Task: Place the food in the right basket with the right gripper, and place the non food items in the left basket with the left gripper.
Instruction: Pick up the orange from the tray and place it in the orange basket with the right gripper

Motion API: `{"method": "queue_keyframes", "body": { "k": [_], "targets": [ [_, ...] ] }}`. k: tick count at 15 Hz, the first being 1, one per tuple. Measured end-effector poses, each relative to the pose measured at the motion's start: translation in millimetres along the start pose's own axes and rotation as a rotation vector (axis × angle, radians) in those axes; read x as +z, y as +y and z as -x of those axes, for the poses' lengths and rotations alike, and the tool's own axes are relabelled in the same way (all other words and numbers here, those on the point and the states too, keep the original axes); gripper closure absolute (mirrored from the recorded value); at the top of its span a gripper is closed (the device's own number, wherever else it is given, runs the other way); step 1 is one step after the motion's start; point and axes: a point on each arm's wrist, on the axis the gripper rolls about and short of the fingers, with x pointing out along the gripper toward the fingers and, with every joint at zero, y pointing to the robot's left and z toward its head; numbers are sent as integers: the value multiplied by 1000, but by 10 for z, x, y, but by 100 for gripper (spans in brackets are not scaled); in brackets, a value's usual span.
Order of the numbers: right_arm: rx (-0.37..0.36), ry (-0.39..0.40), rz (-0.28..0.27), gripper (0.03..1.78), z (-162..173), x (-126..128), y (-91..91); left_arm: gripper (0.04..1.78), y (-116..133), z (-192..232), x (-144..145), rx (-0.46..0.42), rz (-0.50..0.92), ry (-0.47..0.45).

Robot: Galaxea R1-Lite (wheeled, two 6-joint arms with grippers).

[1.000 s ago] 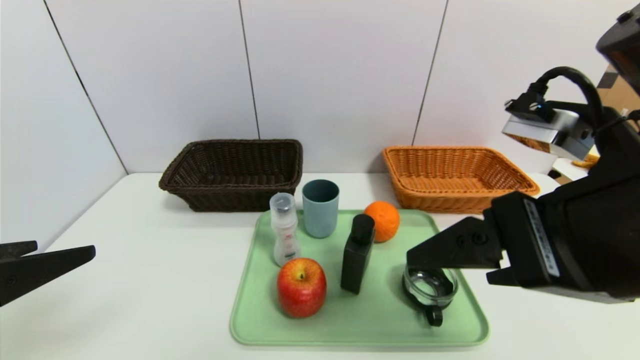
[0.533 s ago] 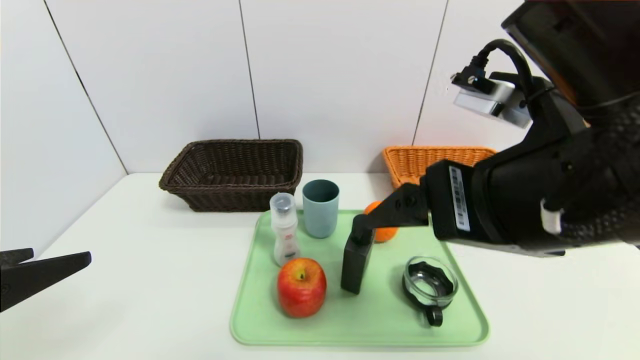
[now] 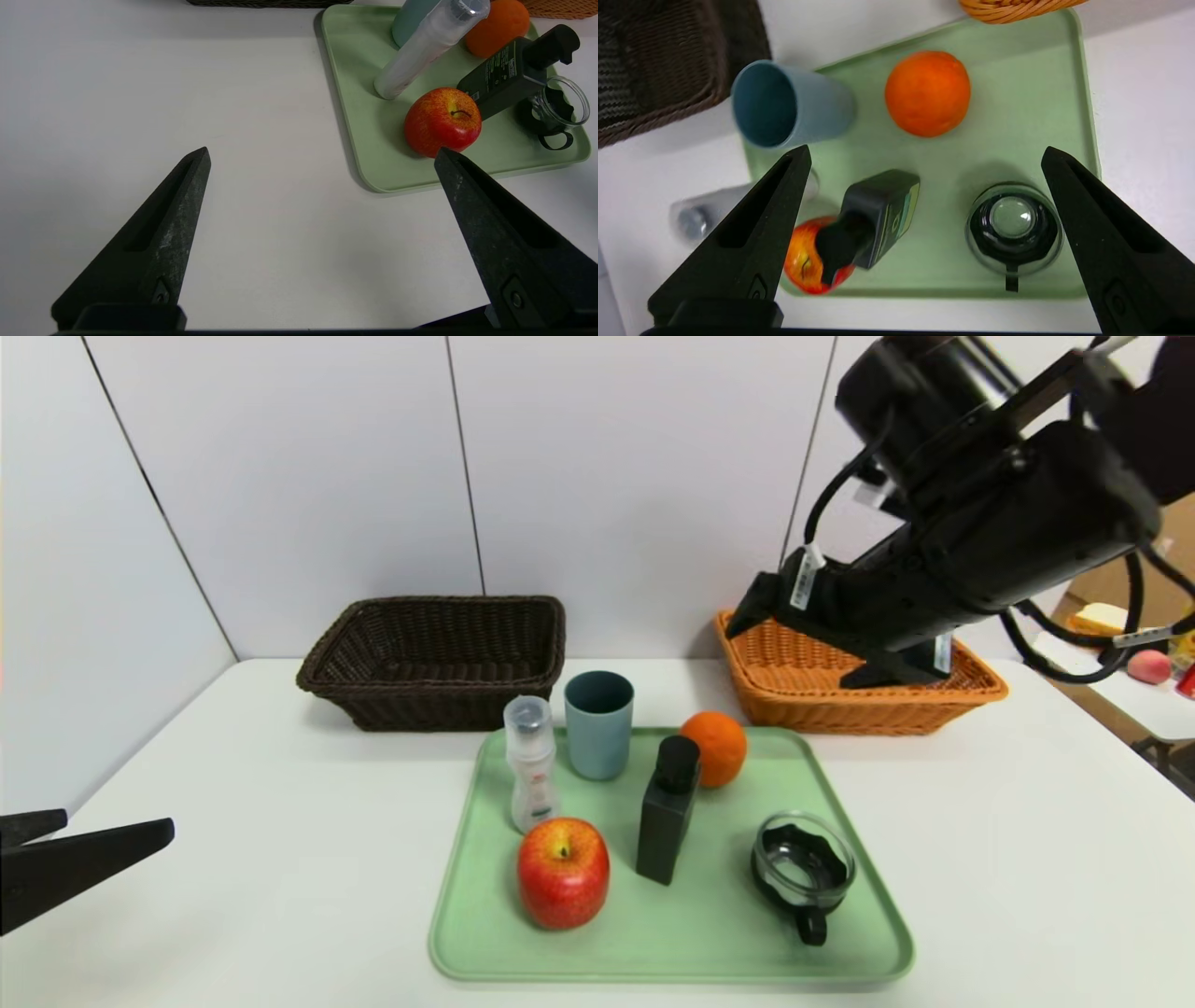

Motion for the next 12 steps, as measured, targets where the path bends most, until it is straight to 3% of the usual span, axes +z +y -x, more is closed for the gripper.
{"method": "queue_keyframes", "body": {
  "k": [6,12],
  "targets": [
    [-91,107,-123,10,-699,19,-24,13,8,31,-68,6,1,1],
    [-106,170,-149,10,-927,-21,-30,13,18,48,-143,5,0,7]
  ]
}}
